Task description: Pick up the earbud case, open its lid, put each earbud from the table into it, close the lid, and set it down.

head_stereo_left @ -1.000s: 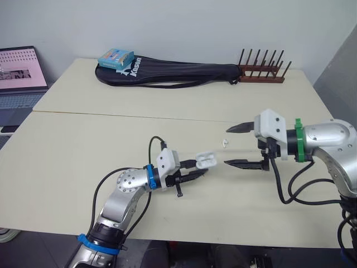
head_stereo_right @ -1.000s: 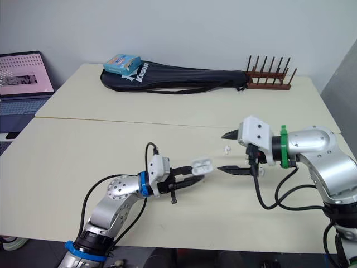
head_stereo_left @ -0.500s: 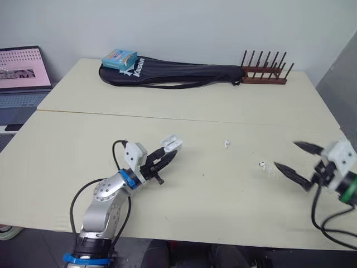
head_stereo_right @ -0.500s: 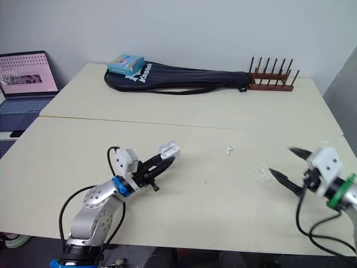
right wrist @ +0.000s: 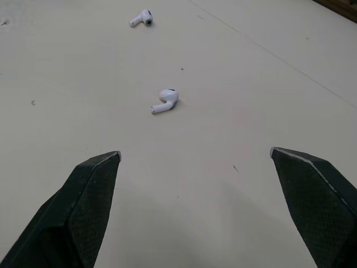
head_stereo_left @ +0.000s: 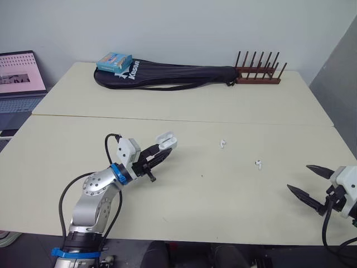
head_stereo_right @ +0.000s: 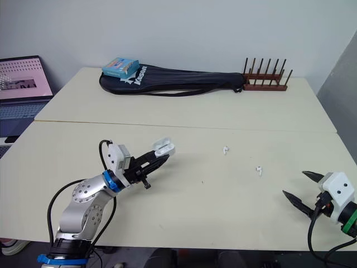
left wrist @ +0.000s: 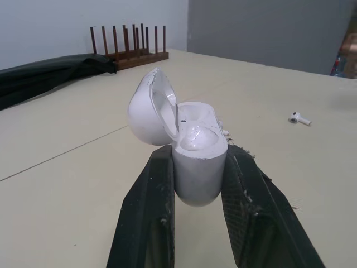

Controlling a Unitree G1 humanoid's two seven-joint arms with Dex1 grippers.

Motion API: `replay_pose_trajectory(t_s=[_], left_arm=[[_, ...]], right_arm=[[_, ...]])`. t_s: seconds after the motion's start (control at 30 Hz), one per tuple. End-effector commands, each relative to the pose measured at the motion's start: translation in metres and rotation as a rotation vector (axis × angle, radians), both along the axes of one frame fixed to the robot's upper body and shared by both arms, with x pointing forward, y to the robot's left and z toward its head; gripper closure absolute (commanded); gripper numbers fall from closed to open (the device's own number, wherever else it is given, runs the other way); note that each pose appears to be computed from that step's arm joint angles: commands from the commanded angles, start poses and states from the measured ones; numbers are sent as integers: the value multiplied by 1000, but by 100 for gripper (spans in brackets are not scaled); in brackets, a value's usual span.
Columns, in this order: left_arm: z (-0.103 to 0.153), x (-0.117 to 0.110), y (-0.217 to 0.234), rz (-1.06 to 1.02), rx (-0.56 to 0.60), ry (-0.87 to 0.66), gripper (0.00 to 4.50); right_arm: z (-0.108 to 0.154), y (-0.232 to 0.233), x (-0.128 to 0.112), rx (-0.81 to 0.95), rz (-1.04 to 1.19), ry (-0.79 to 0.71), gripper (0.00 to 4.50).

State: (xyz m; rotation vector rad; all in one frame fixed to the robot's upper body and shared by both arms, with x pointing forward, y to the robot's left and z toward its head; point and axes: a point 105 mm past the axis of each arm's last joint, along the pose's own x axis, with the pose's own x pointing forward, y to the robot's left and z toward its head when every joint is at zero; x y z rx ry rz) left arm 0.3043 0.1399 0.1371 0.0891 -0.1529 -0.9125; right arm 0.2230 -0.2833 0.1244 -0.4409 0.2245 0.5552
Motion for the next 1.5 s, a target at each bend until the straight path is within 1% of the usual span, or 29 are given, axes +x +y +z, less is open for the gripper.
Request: replay_pose_trajectory(t_s=[0.03,0.23,0.3,0.4,0.53,0.63,0.67,0.77,0.83,0.97,1.03,1.17,1.33,1.4,1.43,1.47,1.5], left_arm=[[12,0,0,-29,-6,-34,373],[11,2,2,-50,5,-27,373],[10,3,2,-57,15,-27,373],[7,3,3,-63,27,-21,373],[5,3,2,-71,39,-19,373],[5,1,-2,-87,51,-20,373],[5,1,-2,-88,52,-20,373],[5,0,-4,-92,55,-20,373],[6,-1,-5,-93,56,-20,373],[6,-1,-6,-91,60,-20,373],[6,-2,-6,-91,60,-19,373],[5,-3,-8,-92,60,-14,373],[5,-3,-9,-90,59,-12,373],[5,-3,-9,-88,60,-11,373],[4,-3,-9,-87,60,-10,373],[4,-3,-9,-86,60,-9,373],[4,-3,-9,-85,60,-6,373]], right_arm=[[6,2,-2,-17,24,-11,0],[7,9,-2,-8,37,14,0],[9,19,-1,-7,65,20,0],[14,46,5,5,117,12,0],[16,80,30,17,81,-6,0],[15,115,65,84,17,-29,0],[15,121,72,92,-3,-35,0],[9,136,101,148,-103,-36,0],[3,143,112,166,-141,-15,0],[-9,147,138,166,-262,-26,0],[-12,149,146,155,-284,-39,0],[-20,159,158,225,-321,-20,0],[-31,168,161,245,-348,15,0],[-36,168,159,244,-363,28,37],[-37,168,157,243,-367,32,62],[-39,170,155,239,-358,37,89],[-41,172,153,233,-345,43,127]])
